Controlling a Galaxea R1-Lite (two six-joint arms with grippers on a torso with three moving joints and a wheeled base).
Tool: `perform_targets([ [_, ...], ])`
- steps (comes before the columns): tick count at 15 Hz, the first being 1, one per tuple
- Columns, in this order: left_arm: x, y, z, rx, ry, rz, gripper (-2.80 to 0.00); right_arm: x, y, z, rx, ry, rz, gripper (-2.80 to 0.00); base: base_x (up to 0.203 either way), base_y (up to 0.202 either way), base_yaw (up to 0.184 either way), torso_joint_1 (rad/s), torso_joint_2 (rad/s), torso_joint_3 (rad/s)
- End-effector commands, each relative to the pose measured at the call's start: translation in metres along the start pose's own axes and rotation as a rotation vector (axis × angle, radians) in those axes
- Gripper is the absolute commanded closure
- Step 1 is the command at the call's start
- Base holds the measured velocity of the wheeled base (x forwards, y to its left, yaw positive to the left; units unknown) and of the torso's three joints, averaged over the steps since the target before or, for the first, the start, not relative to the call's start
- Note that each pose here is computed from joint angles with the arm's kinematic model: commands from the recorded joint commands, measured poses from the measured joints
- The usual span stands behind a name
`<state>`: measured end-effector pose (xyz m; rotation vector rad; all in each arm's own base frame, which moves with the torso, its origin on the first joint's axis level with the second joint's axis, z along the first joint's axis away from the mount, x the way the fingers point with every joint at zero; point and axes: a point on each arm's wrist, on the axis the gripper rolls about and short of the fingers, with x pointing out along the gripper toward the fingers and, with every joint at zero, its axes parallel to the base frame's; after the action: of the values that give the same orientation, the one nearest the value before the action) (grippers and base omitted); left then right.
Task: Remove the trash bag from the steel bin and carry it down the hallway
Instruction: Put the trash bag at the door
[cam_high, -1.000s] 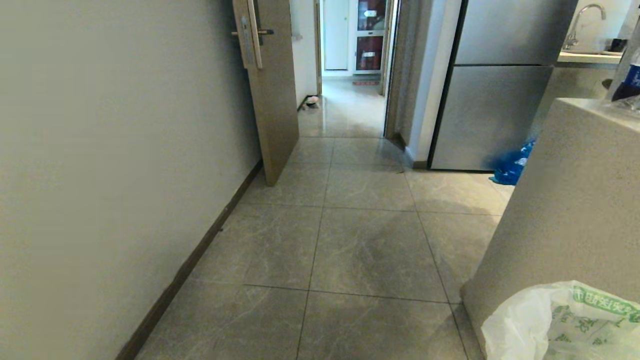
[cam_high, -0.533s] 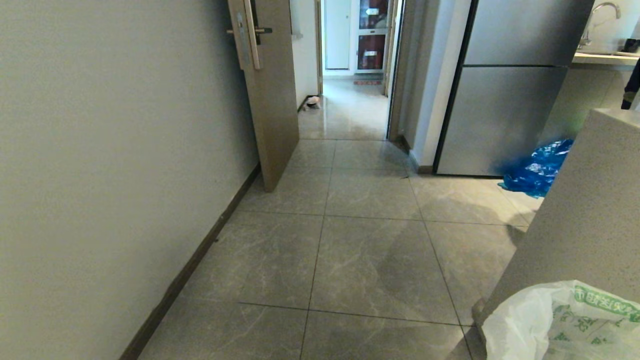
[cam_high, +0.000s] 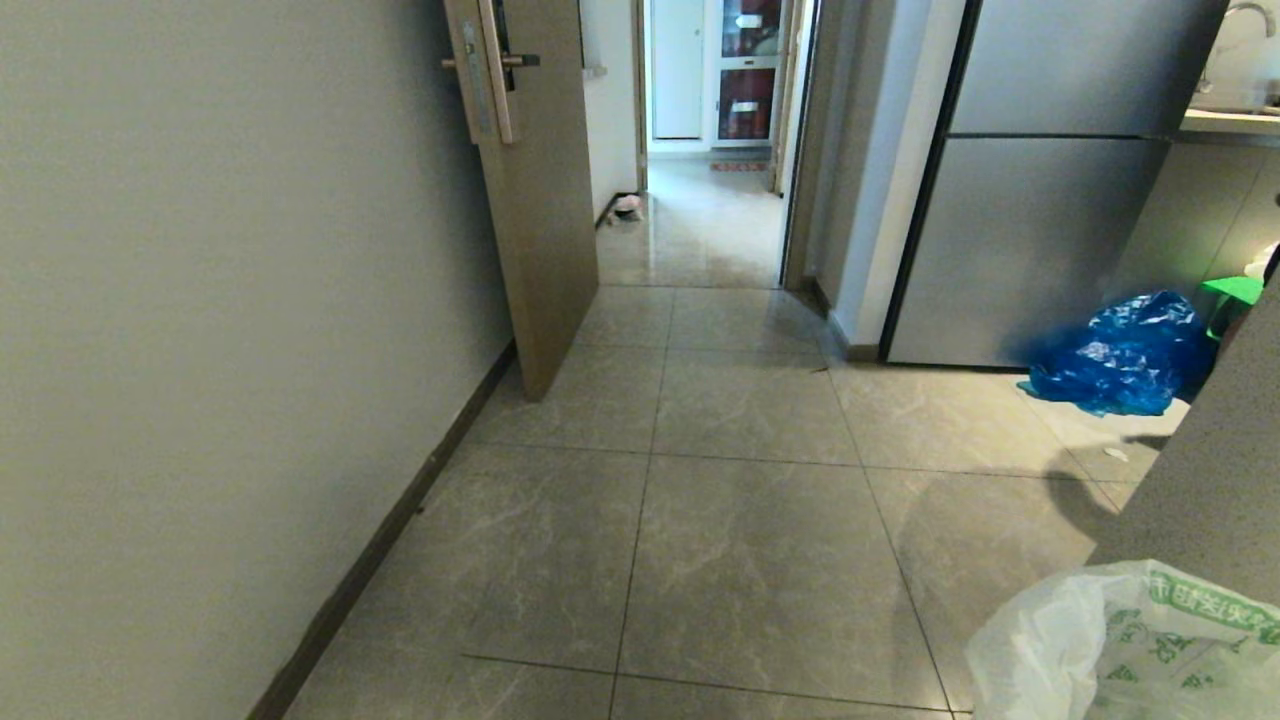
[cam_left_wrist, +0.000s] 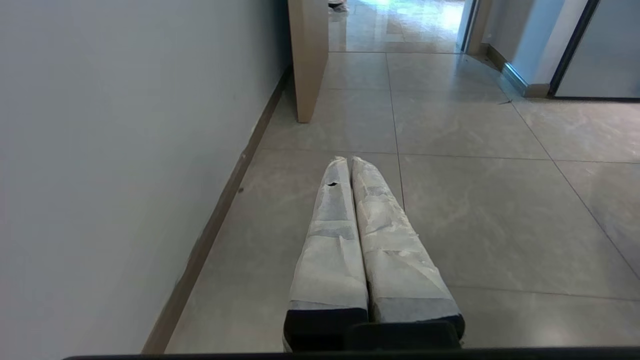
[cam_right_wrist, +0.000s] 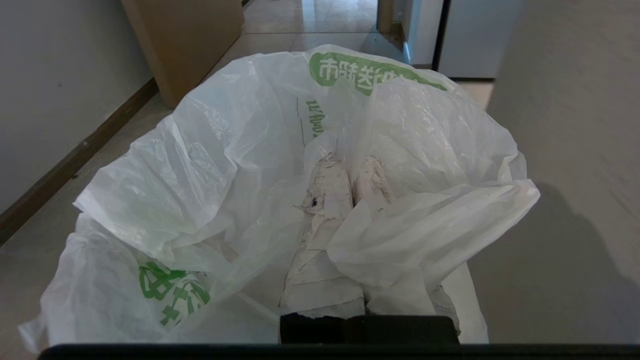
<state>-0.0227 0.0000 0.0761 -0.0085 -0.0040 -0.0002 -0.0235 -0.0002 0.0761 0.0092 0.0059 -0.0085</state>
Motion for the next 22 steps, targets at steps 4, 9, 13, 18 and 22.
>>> perform_targets([
  [4,0.0000,0.0000,0.0000,-0.001,-0.001,0.000,0.00,0.0000,0.0000,0.0001,0.001,0.000,-0.001,0.00,0.192,0.000,0.002,0.000,0.00,0.002],
  [9,0.0000,0.0000,0.0000,-0.001,-0.001,0.000,0.00,0.0001,0.0000,-0.0001,0.001,0.002,-0.001,0.00,0.191,0.000,0.000,0.001,0.00,0.003],
  [13,0.0000,0.0000,0.0000,-0.002,-0.001,0.000,0.00,0.0000,0.0000,0.0000,0.001,0.000,-0.001,0.00,0.187,0.000,0.001,0.001,0.00,0.004],
  [18,0.0000,0.0000,0.0000,-0.002,-0.001,0.000,0.00,0.0001,0.0000,-0.0001,0.001,0.002,-0.001,0.00,0.191,0.000,0.001,0.003,0.00,0.004],
  [22,0.0000,0.0000,0.0000,-0.002,-0.001,0.000,0.00,0.0000,0.0000,-0.0001,0.001,0.000,-0.001,0.00,0.191,0.000,0.000,0.003,0.00,0.003],
])
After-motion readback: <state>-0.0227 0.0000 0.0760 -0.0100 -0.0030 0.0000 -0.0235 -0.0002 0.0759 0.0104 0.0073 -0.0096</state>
